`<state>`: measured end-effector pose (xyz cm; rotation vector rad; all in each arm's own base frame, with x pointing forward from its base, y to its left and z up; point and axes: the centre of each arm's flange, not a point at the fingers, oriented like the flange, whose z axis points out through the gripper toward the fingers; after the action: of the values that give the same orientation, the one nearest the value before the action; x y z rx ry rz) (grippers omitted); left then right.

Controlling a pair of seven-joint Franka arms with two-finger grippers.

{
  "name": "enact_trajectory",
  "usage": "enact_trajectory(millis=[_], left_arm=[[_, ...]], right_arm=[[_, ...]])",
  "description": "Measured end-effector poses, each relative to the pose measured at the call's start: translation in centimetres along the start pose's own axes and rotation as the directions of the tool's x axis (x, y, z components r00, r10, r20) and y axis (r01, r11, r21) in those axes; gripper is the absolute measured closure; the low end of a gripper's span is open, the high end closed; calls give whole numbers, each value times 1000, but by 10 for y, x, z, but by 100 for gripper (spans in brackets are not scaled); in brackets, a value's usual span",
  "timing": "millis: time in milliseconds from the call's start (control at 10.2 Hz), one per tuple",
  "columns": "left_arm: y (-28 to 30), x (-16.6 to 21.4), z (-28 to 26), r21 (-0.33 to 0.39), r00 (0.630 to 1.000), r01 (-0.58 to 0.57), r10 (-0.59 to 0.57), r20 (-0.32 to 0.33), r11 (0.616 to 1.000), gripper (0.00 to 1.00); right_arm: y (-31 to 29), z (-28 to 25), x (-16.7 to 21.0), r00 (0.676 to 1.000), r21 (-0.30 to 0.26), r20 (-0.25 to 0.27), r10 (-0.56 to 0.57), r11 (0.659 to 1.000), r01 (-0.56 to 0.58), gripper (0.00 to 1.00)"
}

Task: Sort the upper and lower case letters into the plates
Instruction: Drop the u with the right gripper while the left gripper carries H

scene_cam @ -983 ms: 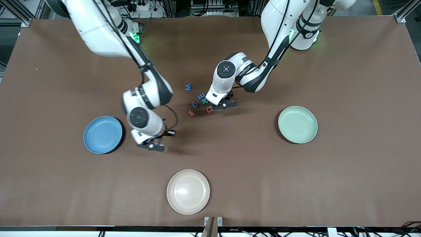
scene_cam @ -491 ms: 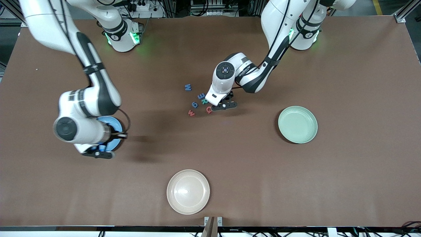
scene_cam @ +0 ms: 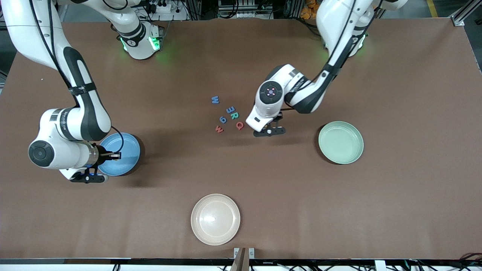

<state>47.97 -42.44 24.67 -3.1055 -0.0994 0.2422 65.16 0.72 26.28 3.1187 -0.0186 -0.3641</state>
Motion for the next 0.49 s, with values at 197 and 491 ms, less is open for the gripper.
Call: enact_trajectory(millis=[197,491], left_arm=[[-30,17,-23,20,998,-65,64,22,998,65],[-107,58,-50,29,978,-196,193,78,980,65]], right_arm=[[6,1,0,1000,-15,0,-1,1000,1,49],[-3,1,0,1000,-17,0,-17,1000,17,11]])
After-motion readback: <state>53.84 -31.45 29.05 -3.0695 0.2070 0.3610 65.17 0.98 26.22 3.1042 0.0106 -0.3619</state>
